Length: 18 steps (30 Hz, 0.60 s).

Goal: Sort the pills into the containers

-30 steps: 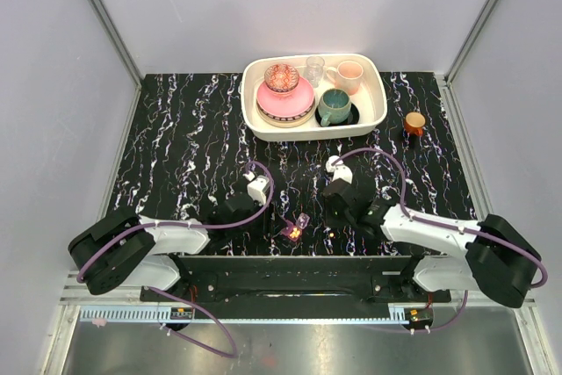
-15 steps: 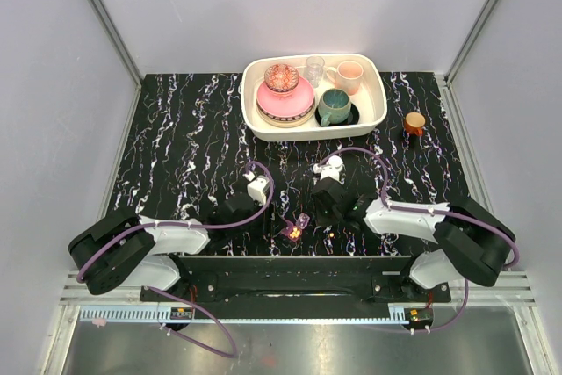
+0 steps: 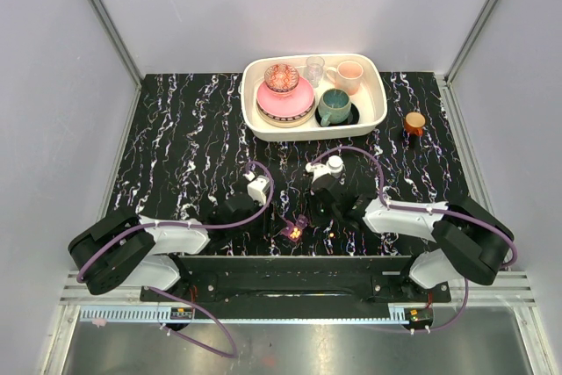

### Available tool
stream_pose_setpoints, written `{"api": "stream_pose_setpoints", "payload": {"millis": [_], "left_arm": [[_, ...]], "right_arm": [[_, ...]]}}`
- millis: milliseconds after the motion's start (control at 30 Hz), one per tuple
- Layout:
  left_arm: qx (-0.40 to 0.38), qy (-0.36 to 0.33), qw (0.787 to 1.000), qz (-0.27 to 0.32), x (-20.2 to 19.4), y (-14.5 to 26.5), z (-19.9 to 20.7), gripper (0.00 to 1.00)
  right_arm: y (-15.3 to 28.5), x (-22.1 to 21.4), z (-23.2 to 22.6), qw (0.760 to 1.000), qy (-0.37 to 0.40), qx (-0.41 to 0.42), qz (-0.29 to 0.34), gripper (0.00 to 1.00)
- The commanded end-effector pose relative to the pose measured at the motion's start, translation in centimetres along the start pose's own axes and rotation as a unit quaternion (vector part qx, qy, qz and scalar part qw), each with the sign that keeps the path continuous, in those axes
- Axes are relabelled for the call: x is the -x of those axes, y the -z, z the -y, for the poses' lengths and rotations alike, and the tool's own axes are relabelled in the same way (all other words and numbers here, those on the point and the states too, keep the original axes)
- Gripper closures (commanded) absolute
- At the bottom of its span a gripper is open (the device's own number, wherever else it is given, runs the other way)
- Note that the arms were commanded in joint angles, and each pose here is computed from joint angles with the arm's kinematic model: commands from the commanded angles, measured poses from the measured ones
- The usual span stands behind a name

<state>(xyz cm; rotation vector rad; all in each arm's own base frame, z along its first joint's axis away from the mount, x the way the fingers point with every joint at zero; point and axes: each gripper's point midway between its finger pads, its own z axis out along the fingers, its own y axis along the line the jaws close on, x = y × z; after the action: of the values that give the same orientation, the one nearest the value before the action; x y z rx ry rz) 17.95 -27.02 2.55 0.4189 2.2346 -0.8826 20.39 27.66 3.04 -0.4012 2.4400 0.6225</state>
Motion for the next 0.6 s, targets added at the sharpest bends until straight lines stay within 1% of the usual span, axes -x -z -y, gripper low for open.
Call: {"api": "stream_pose_setpoints", "payload": {"millis": [0,267,567], "left_arm": [[0.018,-0.01,0.999,-0.043,-2.7,0.4,-1.3,0.5],[0.017,-0.011,0.999,-0.047,-2.8,0.4,-1.3,0.51],[0.019,-0.012,0.999,-0.05,-2.9,0.3,-1.3,0.52]], "right_arm": [[0.8,2.0,-2.2,0.998,0.006,0.052,0.03,0.99],[2.0,2.3,-3.2,0.997,0.0,0.076,0.032,0.99],[3.1,1.3,-4.8,0.992,-0.009,0.125,0.007,0.99]]}}
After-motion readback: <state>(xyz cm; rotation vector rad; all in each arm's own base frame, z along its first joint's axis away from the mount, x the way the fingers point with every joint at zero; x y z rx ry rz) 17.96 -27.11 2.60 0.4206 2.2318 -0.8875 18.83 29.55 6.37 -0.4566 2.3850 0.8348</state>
